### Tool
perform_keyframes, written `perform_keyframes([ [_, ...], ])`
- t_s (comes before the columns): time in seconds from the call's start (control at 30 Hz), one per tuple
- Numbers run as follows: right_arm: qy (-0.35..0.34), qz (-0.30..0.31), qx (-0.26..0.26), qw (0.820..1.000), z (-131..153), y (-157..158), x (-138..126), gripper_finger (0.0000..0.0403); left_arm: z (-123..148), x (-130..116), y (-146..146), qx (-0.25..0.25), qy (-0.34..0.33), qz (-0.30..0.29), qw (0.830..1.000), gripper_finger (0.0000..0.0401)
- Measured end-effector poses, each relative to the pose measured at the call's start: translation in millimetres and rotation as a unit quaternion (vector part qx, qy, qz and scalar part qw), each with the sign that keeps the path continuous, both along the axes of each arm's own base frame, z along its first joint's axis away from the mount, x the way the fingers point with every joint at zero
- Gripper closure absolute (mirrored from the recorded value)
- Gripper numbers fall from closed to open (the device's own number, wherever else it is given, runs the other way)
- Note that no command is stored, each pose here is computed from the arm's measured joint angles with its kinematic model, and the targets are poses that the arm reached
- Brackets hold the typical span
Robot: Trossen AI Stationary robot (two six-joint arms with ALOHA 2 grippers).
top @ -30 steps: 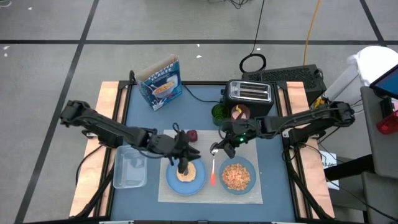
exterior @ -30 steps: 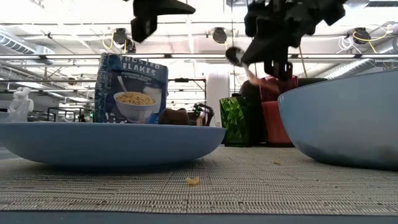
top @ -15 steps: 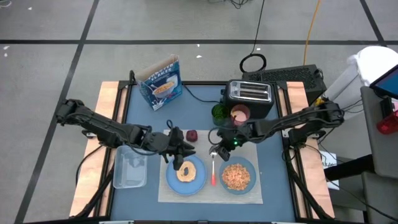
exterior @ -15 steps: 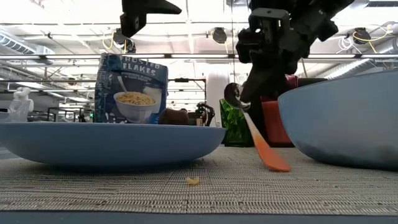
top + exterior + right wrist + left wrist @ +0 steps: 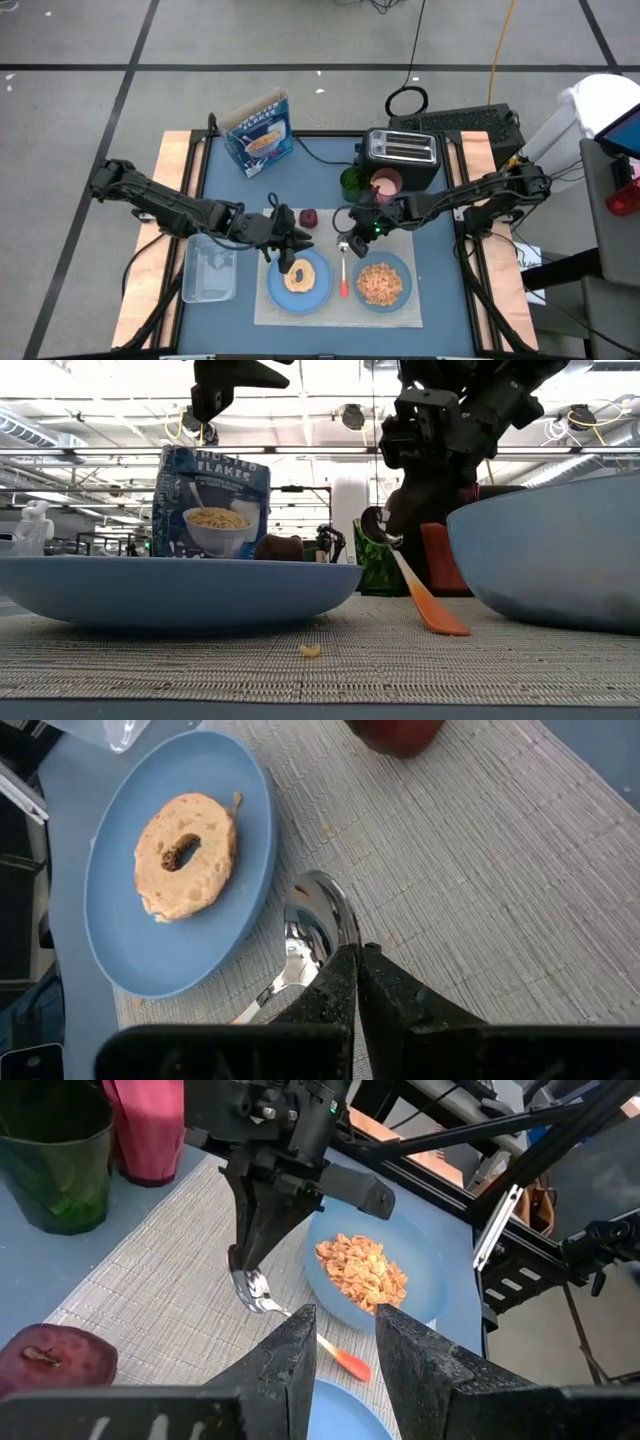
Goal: Arrange a breakfast setting
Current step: Put the orange spoon on the gray placemat
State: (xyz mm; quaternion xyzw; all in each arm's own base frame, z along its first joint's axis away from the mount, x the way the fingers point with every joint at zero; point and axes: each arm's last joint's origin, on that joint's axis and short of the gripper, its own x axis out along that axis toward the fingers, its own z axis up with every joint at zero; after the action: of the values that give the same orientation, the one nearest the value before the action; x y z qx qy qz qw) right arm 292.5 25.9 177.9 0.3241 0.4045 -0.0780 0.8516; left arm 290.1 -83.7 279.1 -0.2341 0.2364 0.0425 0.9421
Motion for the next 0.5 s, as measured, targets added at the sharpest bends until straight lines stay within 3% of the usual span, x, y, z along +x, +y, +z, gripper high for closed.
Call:
perform_keyframes([
  [0.5,0.039,-0.038,0.027,0.998,-13.8,-1.0,-10.2,0.0402,0.0,0.0,0.0,-0.001,0.000,0.001,1.000,0.0290],
])
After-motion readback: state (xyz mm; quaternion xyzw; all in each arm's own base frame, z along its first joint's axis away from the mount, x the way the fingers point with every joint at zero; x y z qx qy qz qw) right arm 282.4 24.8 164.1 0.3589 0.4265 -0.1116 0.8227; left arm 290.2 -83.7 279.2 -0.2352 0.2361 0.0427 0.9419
